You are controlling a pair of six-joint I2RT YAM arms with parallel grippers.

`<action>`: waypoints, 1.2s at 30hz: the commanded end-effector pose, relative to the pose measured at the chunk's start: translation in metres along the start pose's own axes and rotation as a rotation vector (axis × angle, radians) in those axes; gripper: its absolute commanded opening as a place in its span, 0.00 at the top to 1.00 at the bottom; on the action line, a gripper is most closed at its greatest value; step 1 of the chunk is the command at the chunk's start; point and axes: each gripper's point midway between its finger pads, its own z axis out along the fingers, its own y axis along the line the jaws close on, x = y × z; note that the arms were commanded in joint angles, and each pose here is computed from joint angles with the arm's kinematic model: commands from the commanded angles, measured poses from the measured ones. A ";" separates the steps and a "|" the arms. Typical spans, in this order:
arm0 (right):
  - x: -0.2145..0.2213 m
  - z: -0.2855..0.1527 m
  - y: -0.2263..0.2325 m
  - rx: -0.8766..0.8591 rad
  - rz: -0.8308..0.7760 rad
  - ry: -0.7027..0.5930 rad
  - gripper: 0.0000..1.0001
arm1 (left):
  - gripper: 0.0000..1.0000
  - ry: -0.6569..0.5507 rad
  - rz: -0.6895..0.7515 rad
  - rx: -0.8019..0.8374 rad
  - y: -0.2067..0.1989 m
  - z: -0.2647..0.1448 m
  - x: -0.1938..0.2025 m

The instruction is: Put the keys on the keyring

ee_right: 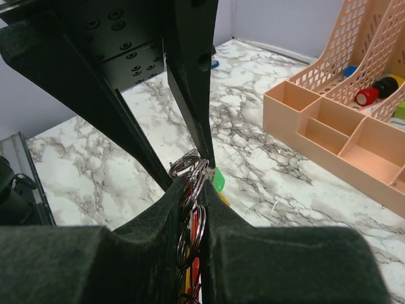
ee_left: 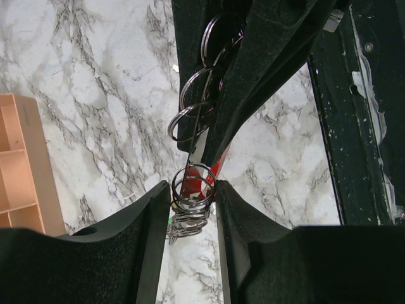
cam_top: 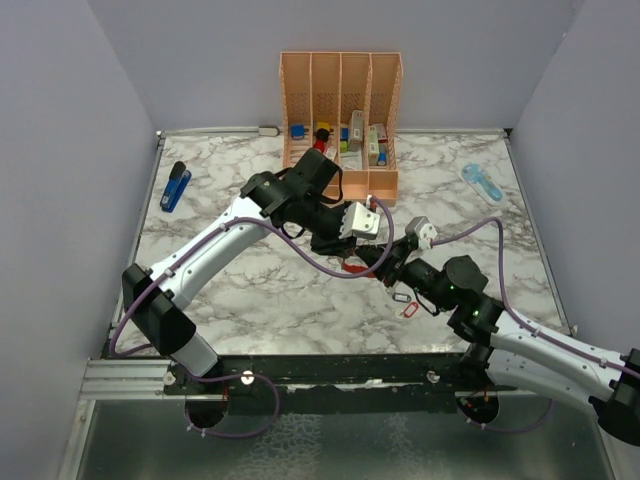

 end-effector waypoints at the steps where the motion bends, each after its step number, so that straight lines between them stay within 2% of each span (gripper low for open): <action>1: -0.029 0.001 0.001 0.006 0.018 -0.074 0.95 | 0.64 -0.005 0.023 -0.021 0.000 -0.004 -0.003; 12: -0.026 -0.006 0.000 0.013 0.028 -0.067 0.95 | 0.82 -0.029 0.063 0.010 -0.003 -0.006 -0.012; 18: -0.020 -0.004 -0.001 0.019 0.032 -0.049 0.95 | 0.83 -0.036 0.073 0.017 -0.005 -0.010 -0.017; 24: -0.017 -0.003 0.002 0.004 0.043 -0.043 0.95 | 0.74 -0.033 0.088 0.012 -0.002 -0.012 -0.019; 30: -0.015 -0.004 0.004 -0.010 0.052 -0.033 0.95 | 0.70 -0.030 0.083 -0.015 0.005 -0.012 -0.021; 33: -0.014 -0.004 0.005 -0.013 0.055 -0.029 0.95 | 0.63 -0.032 0.081 -0.017 0.005 -0.012 -0.022; 36: -0.012 -0.003 0.005 -0.014 0.059 -0.025 0.95 | 0.60 -0.032 0.080 -0.015 0.004 -0.012 -0.021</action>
